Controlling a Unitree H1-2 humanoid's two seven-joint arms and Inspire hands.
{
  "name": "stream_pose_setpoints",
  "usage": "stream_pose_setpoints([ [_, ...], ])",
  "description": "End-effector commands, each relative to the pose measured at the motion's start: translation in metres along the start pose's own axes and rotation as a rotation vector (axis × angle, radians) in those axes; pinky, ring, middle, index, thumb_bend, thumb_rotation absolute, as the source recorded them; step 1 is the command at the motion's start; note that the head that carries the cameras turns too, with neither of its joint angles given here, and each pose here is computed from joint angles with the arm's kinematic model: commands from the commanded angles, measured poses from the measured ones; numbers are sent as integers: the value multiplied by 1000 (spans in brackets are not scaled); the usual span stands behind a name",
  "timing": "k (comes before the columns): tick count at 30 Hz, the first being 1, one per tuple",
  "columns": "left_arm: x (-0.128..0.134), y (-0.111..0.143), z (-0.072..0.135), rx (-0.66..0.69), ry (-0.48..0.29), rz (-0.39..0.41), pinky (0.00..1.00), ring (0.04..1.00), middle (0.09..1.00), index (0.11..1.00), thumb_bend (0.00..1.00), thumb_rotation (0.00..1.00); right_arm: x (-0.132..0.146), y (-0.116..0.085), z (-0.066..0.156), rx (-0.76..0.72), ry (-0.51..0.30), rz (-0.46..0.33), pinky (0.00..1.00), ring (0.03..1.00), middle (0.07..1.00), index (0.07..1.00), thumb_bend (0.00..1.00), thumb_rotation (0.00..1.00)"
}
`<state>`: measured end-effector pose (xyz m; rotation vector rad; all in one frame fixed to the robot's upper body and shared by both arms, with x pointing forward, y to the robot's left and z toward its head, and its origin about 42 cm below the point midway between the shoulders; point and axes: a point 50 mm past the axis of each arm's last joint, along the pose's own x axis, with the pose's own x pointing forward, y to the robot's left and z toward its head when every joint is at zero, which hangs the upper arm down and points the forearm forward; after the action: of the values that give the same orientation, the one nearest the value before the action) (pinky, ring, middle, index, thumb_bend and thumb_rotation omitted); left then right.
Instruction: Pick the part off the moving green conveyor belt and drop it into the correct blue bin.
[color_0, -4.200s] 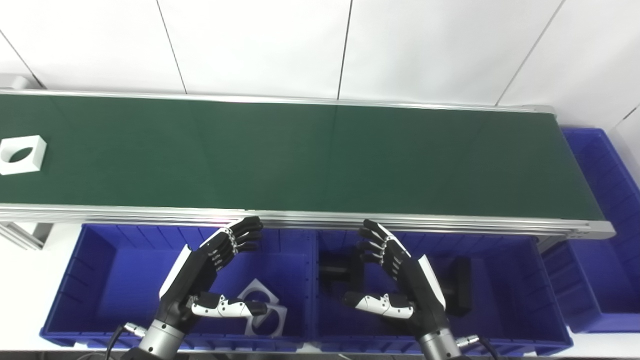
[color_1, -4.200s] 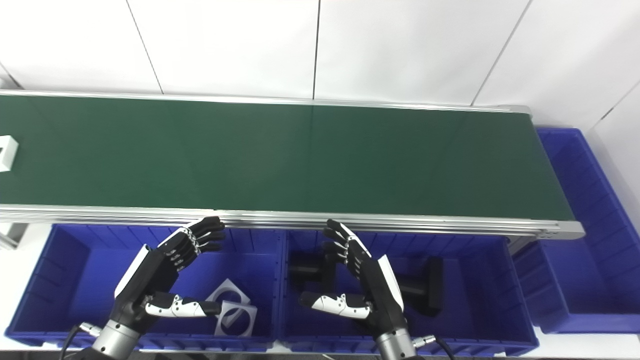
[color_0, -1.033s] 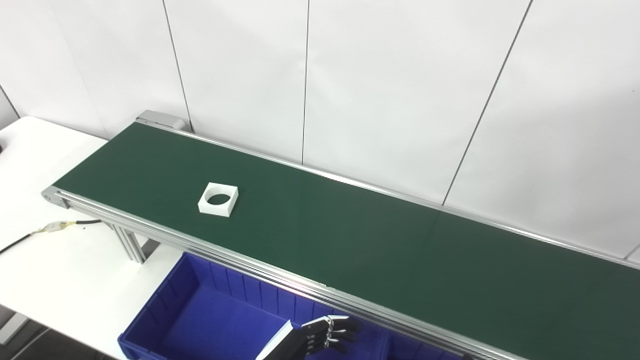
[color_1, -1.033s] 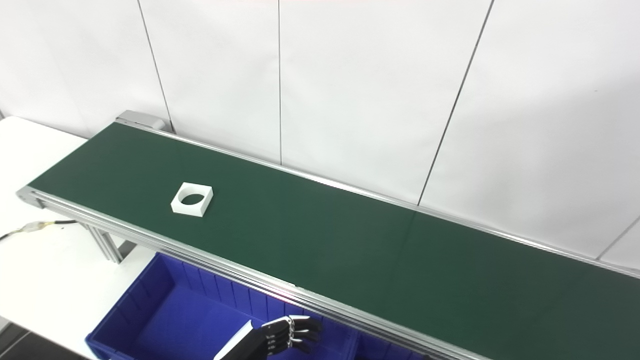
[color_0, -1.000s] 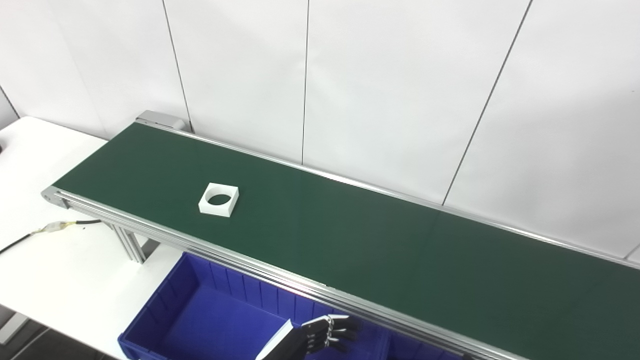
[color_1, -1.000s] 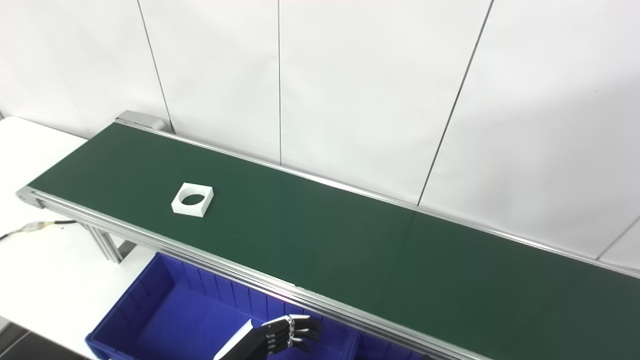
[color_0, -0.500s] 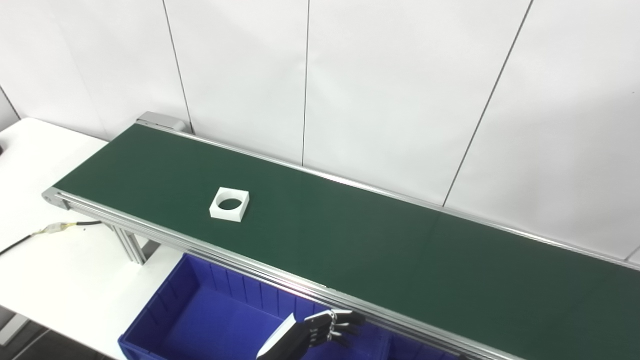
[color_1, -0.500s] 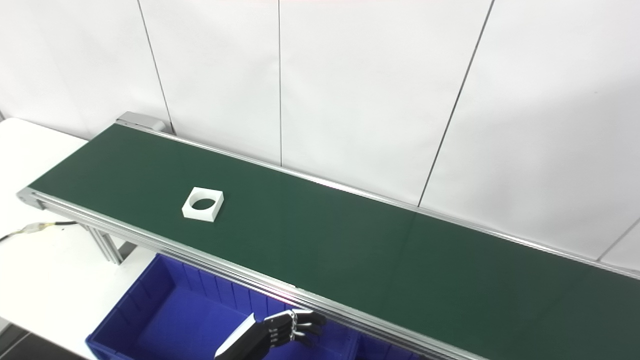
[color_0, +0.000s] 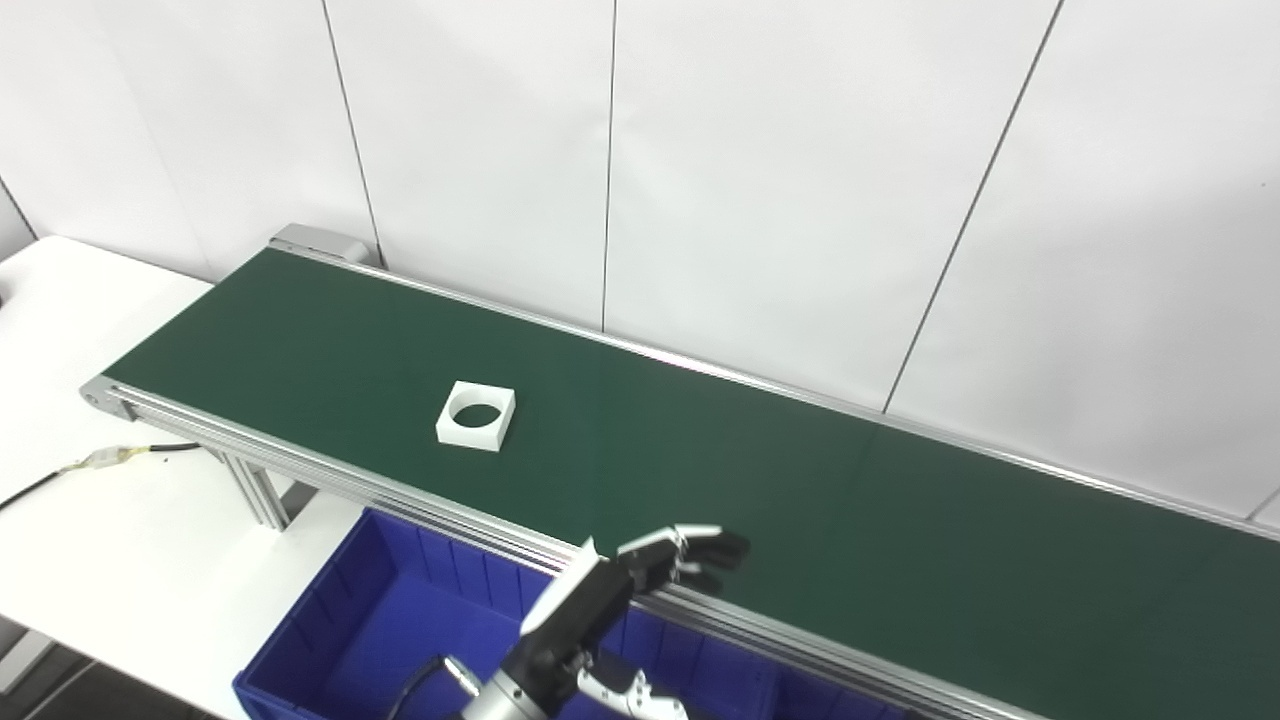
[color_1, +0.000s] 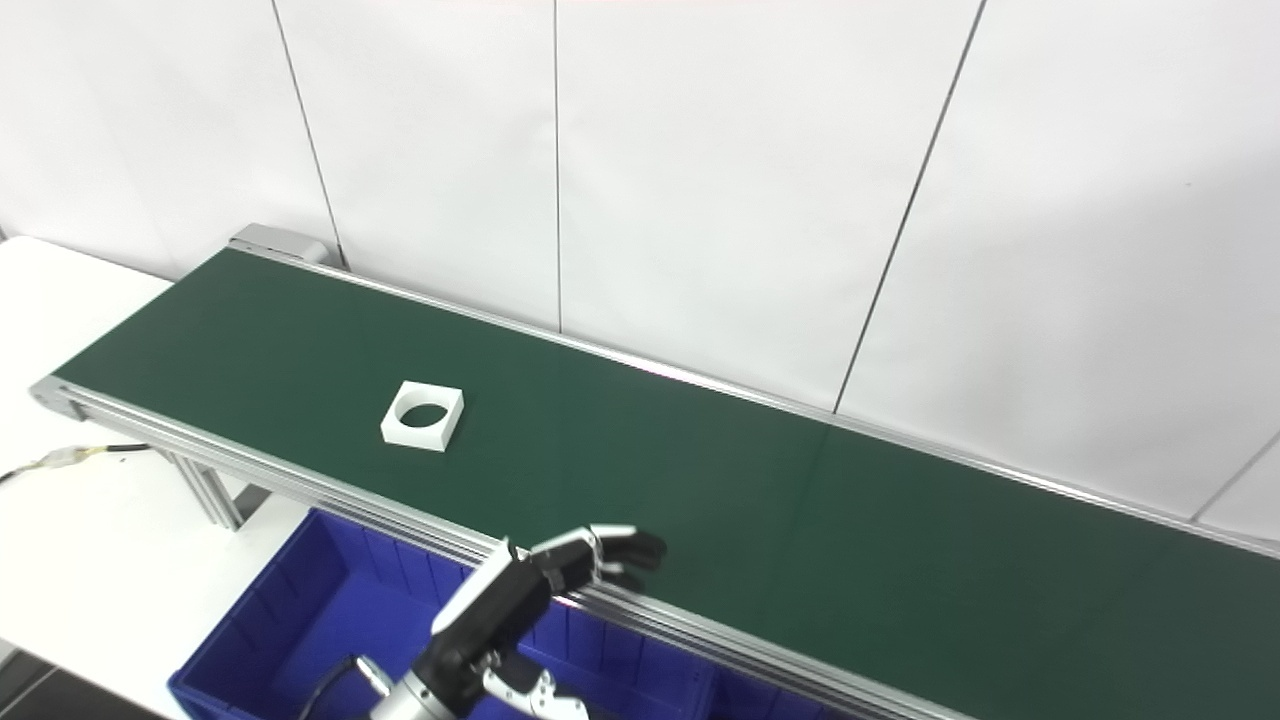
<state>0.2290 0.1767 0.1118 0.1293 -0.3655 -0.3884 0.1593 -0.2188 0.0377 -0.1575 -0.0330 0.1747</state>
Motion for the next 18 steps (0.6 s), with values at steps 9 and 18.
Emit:
stream_pose_setpoints([
  [9,37,23,22,105,-119,71,815,854,861,843,816,239,7,-1,13,1,-101,-19,608,713,758,796,857,2],
  [18,55,58,17,256,-36,152,856,895,906,860,752,216,6,-1,13,-3,-98,-24,605,710,757,790,862,10],
])
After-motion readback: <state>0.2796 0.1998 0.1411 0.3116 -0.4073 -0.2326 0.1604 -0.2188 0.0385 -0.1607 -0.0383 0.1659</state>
